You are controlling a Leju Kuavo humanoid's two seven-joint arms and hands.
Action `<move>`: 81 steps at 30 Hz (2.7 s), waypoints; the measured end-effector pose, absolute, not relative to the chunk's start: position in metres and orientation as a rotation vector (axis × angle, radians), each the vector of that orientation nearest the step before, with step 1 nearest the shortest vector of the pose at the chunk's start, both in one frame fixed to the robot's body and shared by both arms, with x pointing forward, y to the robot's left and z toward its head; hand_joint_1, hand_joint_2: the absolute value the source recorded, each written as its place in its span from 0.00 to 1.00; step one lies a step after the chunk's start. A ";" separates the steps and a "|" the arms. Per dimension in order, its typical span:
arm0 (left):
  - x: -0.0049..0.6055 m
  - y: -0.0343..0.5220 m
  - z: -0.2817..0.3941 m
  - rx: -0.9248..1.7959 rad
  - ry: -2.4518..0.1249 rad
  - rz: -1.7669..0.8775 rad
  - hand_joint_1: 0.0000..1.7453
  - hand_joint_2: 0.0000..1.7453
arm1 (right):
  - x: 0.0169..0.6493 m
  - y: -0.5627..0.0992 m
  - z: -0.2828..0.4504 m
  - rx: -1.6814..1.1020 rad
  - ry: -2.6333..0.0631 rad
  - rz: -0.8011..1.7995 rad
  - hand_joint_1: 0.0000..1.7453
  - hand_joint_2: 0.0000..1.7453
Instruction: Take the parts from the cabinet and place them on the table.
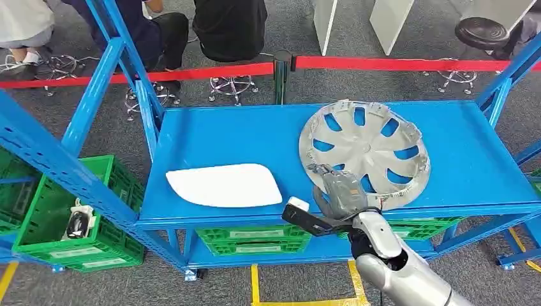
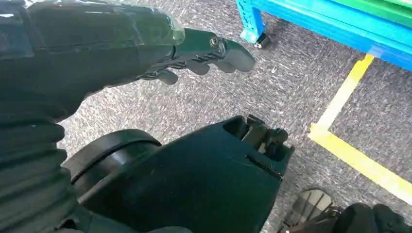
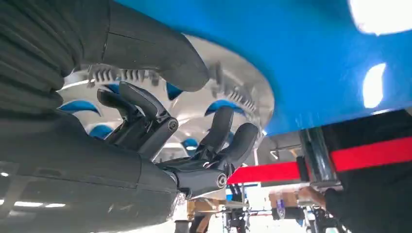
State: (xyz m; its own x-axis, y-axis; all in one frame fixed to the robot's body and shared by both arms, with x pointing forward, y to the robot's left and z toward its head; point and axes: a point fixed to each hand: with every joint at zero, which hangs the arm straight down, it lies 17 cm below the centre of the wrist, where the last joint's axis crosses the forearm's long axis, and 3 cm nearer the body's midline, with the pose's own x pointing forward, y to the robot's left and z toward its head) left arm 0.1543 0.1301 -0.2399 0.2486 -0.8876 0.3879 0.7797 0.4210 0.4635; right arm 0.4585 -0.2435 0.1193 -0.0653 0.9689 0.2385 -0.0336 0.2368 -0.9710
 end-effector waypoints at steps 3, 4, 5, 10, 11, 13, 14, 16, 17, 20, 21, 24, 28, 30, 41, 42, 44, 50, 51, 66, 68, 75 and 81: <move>0.154 0.129 -0.240 0.188 -0.663 -1.137 0.00 1.00 | 0.460 -0.239 0.118 -0.975 -1.348 1.098 1.00 1.00; 0.155 0.130 -0.239 0.189 -0.664 -1.131 0.00 1.00 | 0.461 -0.238 0.119 -0.977 -1.352 1.096 1.00 1.00; 0.155 0.130 -0.239 0.190 -0.665 -1.127 0.00 1.00 | 0.462 -0.238 0.120 -0.979 -1.357 1.094 1.00 1.00; 0.157 0.132 -0.239 0.199 -0.671 -1.114 0.00 1.00 | 0.467 -0.240 0.125 -1.051 -1.357 1.091 1.00 1.00; 0.157 0.132 -0.239 0.201 -0.670 -1.110 0.00 1.00 | 0.469 -0.246 0.130 -1.106 -1.351 1.078 1.00 1.00; 0.158 0.133 -0.239 0.206 -0.669 -1.100 0.00 1.00 | 0.474 -0.264 0.145 -1.239 -1.350 1.042 1.00 1.00; 0.158 0.135 -0.239 0.210 -0.666 -1.093 0.00 1.00 | 0.476 -0.275 0.151 -1.297 -1.347 1.020 1.00 1.00; 0.158 0.136 -0.239 0.218 -0.663 -1.082 0.00 1.00 | 0.480 -0.302 0.156 -1.345 -1.324 0.963 1.00 1.00; 0.158 0.138 -0.239 0.220 -0.660 -1.078 0.00 1.00 | 0.483 -0.315 0.156 -1.354 -1.305 0.941 1.00 1.00; 0.158 0.142 -0.241 0.227 -0.650 -1.072 0.00 1.00 | 0.491 -0.342 0.156 -1.355 -1.271 0.893 1.00 1.00; 0.158 0.144 -0.241 0.229 -0.649 -1.073 0.00 1.00 | 0.492 -0.346 0.155 -1.355 -1.268 0.887 1.00 1.00; 0.157 0.148 -0.242 0.233 -0.646 -1.078 0.00 1.00 | 0.496 -0.355 0.150 -1.359 -1.247 0.874 1.00 1.00; 0.157 0.153 -0.243 0.239 -0.643 -1.084 0.00 1.00 | 0.499 -0.362 0.143 -1.360 -1.220 0.865 1.00 1.00; 0.157 0.154 -0.244 0.242 -0.641 -1.093 0.00 1.00 | 0.501 -0.360 0.137 -1.333 -1.222 0.859 1.00 1.00; 0.161 0.176 -0.246 0.286 -0.630 -1.120 0.00 1.00 | 0.512 -0.338 0.118 -1.176 -1.289 0.783 1.00 1.00; 0.161 0.177 -0.247 0.286 -0.629 -1.123 0.00 1.00 | 0.513 -0.335 0.115 -1.155 -1.290 0.796 1.00 1.00; 0.161 0.178 -0.247 0.285 -0.628 -1.135 0.00 1.00 | 0.513 -0.327 0.102 -1.107 -1.264 0.845 1.00 1.00; 0.162 0.178 -0.247 0.281 -0.634 -1.170 0.00 1.00 | 0.508 -0.314 0.071 -1.016 -1.196 0.940 1.00 1.00; 0.163 0.178 -0.247 0.282 -0.634 -1.173 0.00 1.00 | 0.507 -0.312 0.069 -1.012 -1.196 0.944 1.00 1.00; 0.165 0.185 -0.247 0.297 -0.634 -1.190 0.00 1.00 | 0.505 -0.310 0.059 -1.007 -1.179 0.960 1.00 1.00; 0.165 0.186 -0.247 0.296 -0.637 -1.188 0.00 1.00 | 0.505 -0.310 0.059 -1.012 -1.178 0.965 1.00 1.00; 0.165 0.187 -0.247 0.296 -0.636 -1.180 0.00 1.00 | 0.505 -0.313 0.057 -1.008 -1.158 0.949 1.00 1.00; 0.165 0.187 -0.247 0.296 -0.638 -1.183 0.00 1.00 | 0.504 -0.316 0.055 -1.000 -1.141 0.927 1.00 1.00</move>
State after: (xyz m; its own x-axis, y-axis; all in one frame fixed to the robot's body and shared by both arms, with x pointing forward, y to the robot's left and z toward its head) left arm 0.1651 0.1867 -0.2472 0.2310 -0.9237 0.3057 0.7626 0.3670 0.5326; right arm 0.5042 -0.3162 0.0551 0.1754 0.9454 0.2748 -0.0749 0.2911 -0.9538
